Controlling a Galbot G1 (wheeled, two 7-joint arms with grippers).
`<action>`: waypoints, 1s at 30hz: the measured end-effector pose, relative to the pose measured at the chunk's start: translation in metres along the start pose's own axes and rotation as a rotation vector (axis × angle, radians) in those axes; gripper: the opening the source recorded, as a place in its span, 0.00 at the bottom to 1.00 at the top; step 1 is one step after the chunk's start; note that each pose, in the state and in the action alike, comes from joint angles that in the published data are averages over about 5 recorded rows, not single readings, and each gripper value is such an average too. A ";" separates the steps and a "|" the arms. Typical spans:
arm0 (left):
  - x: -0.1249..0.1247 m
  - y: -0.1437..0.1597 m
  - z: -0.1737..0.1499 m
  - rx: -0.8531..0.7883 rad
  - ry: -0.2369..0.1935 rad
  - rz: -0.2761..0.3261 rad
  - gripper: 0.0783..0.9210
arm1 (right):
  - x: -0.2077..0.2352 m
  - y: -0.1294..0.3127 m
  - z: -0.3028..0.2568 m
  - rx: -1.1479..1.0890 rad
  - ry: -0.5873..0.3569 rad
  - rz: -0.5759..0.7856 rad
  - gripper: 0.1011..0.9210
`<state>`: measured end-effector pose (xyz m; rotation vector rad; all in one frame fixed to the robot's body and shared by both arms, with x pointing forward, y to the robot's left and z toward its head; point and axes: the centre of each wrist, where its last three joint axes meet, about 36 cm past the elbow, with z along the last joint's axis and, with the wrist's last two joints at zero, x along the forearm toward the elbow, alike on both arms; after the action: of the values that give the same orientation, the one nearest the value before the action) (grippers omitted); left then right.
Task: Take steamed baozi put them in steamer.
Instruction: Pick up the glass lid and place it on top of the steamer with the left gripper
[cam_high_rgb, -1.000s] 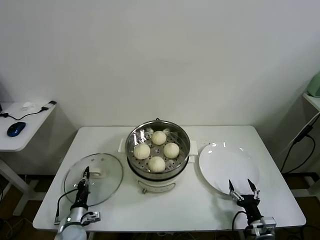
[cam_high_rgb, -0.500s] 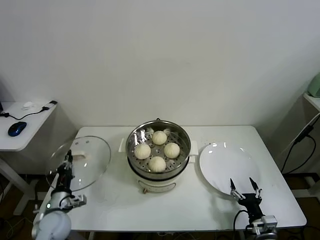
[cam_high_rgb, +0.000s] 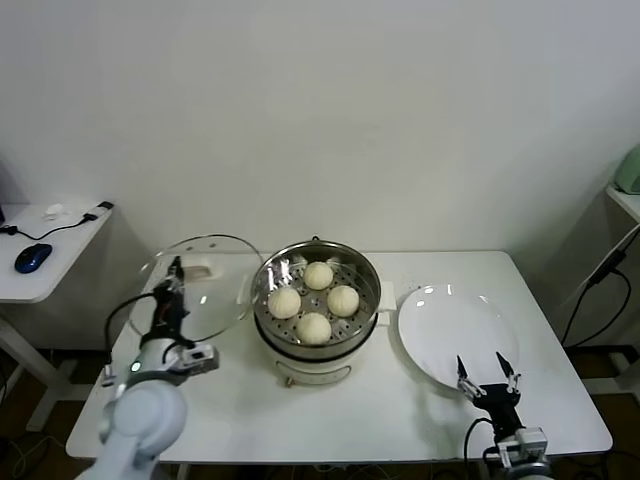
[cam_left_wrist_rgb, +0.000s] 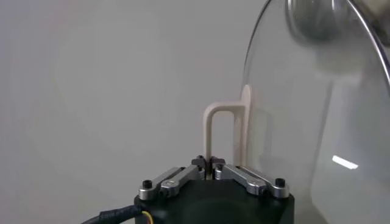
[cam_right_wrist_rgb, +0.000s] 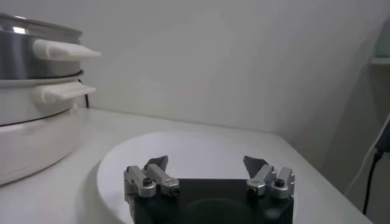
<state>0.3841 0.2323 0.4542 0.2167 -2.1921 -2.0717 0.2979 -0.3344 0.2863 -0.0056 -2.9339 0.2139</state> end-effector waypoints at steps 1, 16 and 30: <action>0.001 0.001 -0.012 0.003 -0.006 0.003 0.07 | 0.000 0.001 0.000 0.000 -0.002 0.000 0.88; 0.028 0.000 -0.169 0.085 -0.088 0.022 0.07 | 0.010 -0.005 0.012 0.005 -0.008 0.018 0.88; 0.027 -0.022 -0.227 0.066 -0.088 0.018 0.07 | 0.013 -0.009 0.023 -0.002 -0.011 0.043 0.88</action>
<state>0.3999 0.0034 0.4446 0.1131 -2.3061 -2.0386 0.2804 -0.3461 0.2678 -0.0674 -2.9471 0.2187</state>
